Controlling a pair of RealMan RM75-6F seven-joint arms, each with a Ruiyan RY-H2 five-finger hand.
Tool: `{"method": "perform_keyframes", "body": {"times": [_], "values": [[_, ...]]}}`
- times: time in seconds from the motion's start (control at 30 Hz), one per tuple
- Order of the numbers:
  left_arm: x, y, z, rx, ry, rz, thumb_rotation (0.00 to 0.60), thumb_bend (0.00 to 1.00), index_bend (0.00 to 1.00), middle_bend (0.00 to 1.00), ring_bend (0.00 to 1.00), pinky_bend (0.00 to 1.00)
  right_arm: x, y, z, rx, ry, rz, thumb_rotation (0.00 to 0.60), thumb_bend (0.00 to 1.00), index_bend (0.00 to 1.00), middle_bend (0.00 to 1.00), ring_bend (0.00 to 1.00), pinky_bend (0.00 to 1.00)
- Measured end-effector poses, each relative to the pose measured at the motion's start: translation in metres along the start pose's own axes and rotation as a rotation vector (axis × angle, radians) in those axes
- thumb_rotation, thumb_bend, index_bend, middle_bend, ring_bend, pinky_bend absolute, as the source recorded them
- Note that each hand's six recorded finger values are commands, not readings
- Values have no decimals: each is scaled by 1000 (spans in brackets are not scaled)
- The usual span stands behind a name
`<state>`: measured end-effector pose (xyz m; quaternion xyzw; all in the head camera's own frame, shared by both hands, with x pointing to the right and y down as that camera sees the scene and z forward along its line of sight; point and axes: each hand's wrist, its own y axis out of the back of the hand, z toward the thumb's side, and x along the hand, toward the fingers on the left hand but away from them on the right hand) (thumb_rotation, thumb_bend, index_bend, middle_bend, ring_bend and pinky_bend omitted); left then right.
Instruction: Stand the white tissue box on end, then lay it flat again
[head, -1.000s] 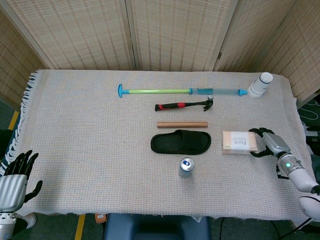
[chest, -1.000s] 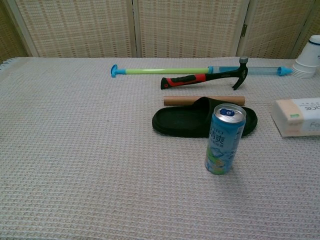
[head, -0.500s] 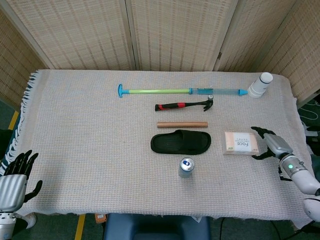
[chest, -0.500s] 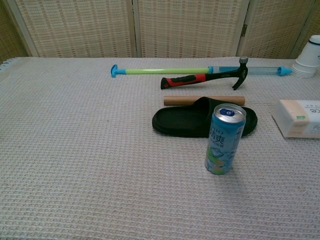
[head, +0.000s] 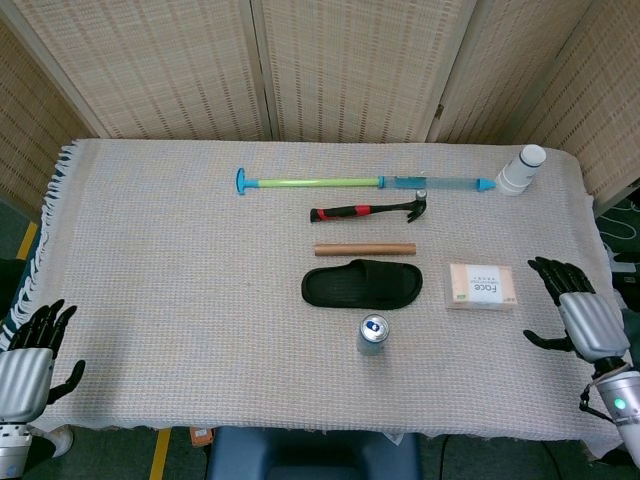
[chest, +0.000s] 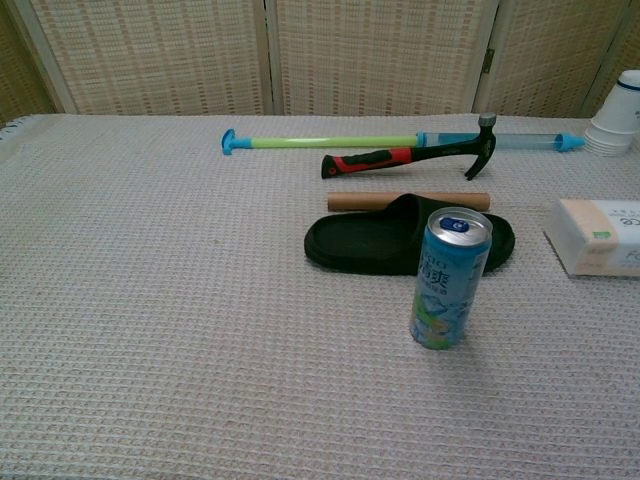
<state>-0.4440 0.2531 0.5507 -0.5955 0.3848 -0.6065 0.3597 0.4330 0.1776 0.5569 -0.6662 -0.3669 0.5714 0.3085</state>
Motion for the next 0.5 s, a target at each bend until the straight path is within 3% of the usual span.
{"method": "perform_keyframes", "body": {"times": [0.2,0.5], "values": [[1,-1,-1,0,2,-3,600,344,100,0,0,154,50,-13,-9,79,-105,-46,600,144,0,26,0,0],[2,-2,-1,-1,0,-4,600,344,99,0,0,154,60,-8,-21,83,-136,-88,600,144,0,26,0,0]]}}
